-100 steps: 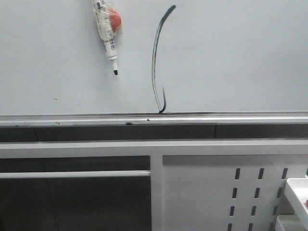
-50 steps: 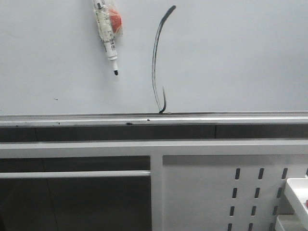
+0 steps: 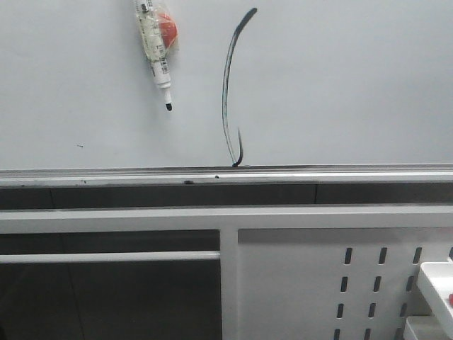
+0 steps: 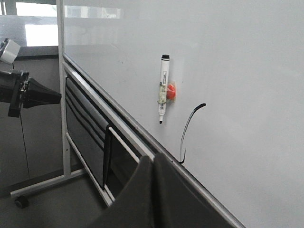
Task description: Write number 1 on whiteboard
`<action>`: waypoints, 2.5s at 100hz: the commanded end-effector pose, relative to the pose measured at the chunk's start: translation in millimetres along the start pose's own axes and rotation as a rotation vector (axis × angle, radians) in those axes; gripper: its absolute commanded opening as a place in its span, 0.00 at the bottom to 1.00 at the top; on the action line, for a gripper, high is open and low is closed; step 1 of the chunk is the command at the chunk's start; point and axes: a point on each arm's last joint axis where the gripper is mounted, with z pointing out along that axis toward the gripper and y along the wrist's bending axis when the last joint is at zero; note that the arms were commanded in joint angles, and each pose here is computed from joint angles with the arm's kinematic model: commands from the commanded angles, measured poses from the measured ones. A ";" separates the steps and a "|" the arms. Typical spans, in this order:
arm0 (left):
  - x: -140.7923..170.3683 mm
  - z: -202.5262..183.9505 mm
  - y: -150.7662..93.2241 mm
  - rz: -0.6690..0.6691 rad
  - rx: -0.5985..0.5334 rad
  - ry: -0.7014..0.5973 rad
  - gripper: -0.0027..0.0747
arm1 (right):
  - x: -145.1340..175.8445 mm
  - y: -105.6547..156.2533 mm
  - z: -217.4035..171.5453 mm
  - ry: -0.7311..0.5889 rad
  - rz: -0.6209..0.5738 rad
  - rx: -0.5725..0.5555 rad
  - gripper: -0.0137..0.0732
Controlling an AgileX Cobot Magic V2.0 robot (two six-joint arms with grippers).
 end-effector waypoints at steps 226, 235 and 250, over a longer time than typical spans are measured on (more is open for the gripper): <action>6.4 2.1 1.3 -0.020 -0.015 -0.035 0.01 | 172.3 16.4 45.4 0.173 0.316 0.703 0.08; 6.4 2.1 1.3 -0.020 -0.015 -0.035 0.01 | 172.0 16.3 45.5 0.169 0.314 0.703 0.08; 6.4 2.1 1.3 -0.020 -0.015 -0.035 0.01 | 172.0 16.3 45.5 0.169 0.314 0.703 0.08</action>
